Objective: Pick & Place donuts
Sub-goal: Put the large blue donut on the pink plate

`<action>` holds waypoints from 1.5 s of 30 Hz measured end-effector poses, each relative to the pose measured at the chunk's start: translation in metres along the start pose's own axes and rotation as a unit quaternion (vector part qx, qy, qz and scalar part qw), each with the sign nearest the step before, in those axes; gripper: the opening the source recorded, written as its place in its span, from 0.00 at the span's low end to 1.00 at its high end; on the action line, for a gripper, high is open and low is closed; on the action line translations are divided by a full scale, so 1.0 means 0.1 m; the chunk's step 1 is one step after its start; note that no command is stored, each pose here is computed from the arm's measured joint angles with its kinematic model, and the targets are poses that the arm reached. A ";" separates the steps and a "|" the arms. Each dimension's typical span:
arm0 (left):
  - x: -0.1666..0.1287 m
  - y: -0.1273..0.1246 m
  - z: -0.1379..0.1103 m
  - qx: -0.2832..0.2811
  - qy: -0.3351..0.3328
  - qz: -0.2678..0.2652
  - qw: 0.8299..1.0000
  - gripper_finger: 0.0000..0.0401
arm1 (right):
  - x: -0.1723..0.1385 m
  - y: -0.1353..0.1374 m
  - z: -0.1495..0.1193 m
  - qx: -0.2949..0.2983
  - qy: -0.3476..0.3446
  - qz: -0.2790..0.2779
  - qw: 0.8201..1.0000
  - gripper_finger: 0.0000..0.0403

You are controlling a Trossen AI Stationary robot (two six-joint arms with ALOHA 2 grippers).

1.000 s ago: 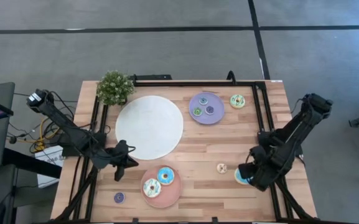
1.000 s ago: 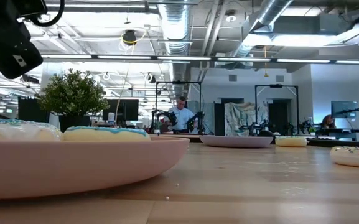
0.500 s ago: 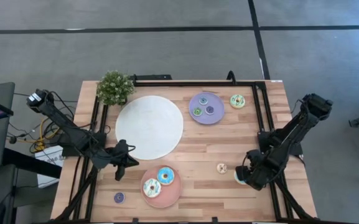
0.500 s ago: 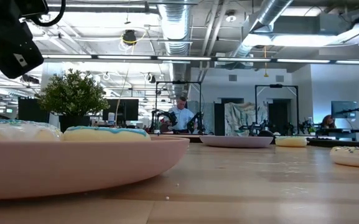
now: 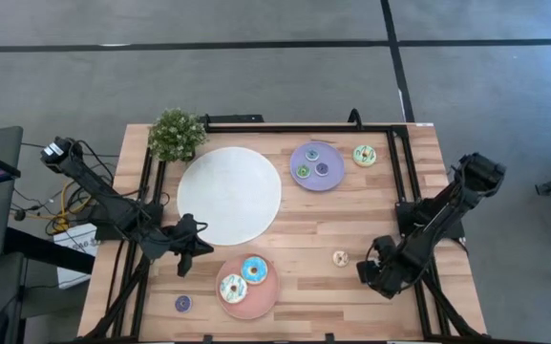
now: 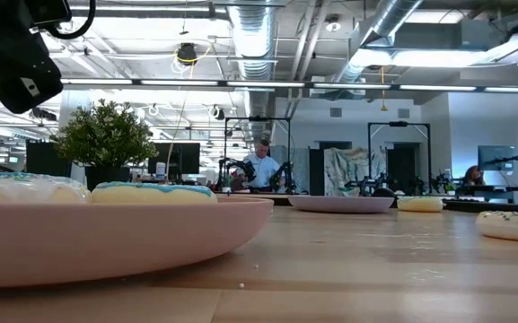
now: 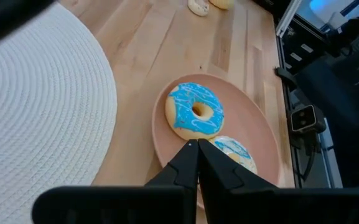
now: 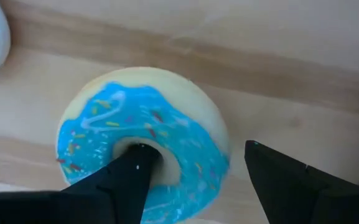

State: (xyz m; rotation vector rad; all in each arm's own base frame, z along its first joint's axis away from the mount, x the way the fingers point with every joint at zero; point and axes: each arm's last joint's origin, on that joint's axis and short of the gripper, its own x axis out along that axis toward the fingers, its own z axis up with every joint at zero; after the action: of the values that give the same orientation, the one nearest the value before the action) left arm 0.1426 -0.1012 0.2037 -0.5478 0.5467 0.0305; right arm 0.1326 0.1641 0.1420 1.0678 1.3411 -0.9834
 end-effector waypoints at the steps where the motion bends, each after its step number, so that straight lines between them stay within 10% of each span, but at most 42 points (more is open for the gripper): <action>1: 0.00 0.00 0.00 0.000 -0.001 0.001 1.000 0.00 | 0.02 0.02 -0.01 -0.003 0.001 0.002 1.000 0.62; 27: 0.00 0.00 0.00 -0.014 0.001 0.000 1.000 0.00 | 0.06 0.05 -0.03 -0.006 0.002 0.005 1.000 0.37; 45: 0.00 0.00 0.00 0.026 0.001 0.000 1.000 0.00 | -0.12 0.19 -0.15 -0.151 0.016 0.037 0.988 0.30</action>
State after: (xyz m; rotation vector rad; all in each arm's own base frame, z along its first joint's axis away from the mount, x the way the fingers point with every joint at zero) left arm 0.1426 -0.1011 0.2037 -0.4980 0.5476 0.0163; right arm 0.1472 0.1824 0.1552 0.8984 1.4141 -0.6837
